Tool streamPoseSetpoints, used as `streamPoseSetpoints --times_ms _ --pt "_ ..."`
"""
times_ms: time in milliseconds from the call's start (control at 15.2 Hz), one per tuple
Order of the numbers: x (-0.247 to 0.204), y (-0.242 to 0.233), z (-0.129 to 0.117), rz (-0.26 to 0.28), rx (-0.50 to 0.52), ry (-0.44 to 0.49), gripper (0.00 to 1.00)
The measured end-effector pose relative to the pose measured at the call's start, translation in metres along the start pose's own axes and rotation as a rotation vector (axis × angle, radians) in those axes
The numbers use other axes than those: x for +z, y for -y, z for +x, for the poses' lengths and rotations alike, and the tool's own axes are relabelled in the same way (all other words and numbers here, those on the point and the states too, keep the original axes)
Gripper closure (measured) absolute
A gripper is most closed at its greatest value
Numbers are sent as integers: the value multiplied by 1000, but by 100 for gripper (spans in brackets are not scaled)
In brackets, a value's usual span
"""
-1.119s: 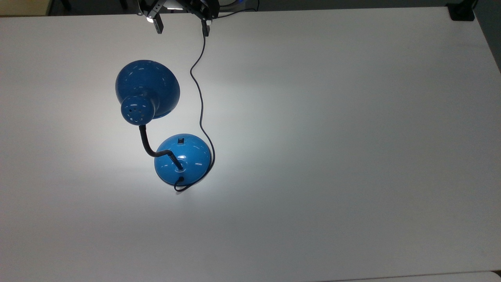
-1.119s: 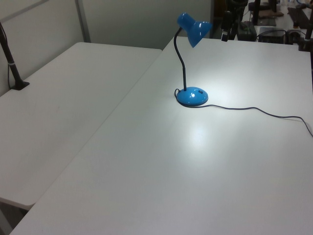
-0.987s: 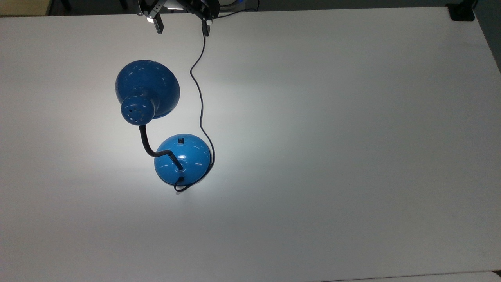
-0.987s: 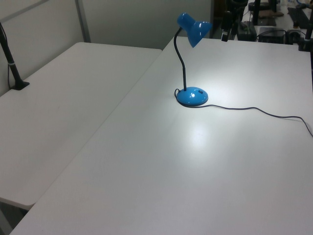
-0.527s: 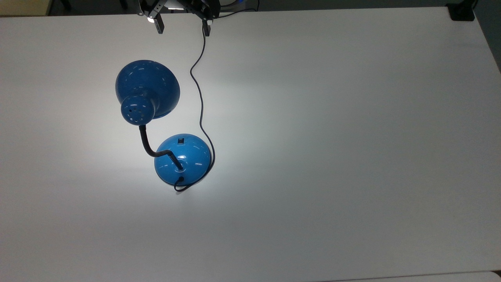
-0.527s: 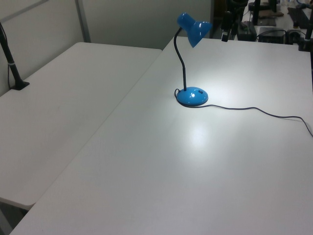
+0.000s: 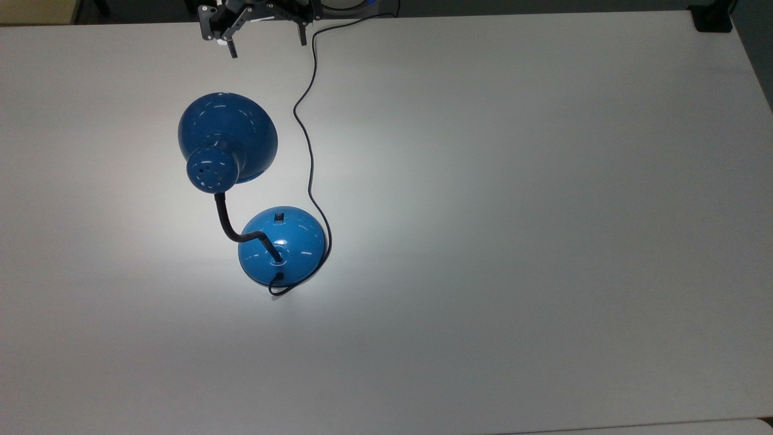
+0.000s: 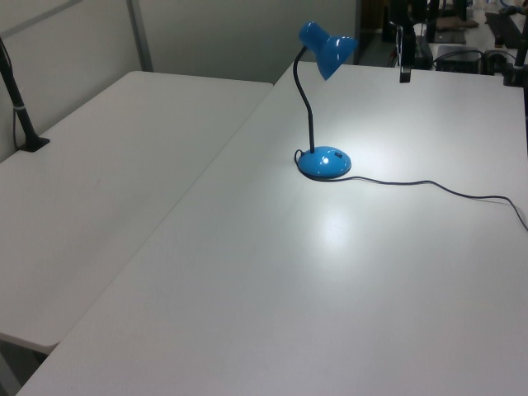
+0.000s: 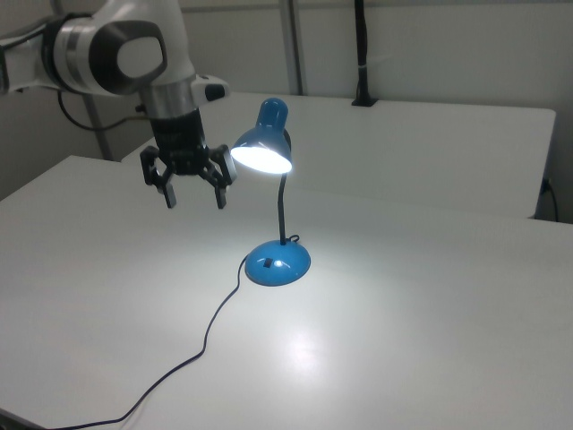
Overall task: Turn off the lamp
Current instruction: 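Move the gripper down toward the switch on the blue lamp base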
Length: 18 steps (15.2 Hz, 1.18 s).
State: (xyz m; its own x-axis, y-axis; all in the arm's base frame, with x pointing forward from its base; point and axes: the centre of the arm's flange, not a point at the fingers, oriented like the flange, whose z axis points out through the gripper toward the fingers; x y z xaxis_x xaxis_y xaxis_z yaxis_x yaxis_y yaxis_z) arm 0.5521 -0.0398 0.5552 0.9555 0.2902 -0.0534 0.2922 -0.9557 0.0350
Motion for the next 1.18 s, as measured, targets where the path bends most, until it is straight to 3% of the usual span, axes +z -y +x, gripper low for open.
streamPoseSetpoints --times_ms 132,197,263,527,658,856,1185 --pt "22 -2 5 -14 -11 -11 14" --pt "36 -2 9 -20 -16 -28 14" --pt "50 -2 11 -25 -19 -44 21" --pt "109 -9 28 -41 2 -117 81" --pt "129 -13 42 -54 46 -180 99" --pt "161 -18 59 -64 95 -252 99" --pt "192 -20 72 -67 112 -291 99"
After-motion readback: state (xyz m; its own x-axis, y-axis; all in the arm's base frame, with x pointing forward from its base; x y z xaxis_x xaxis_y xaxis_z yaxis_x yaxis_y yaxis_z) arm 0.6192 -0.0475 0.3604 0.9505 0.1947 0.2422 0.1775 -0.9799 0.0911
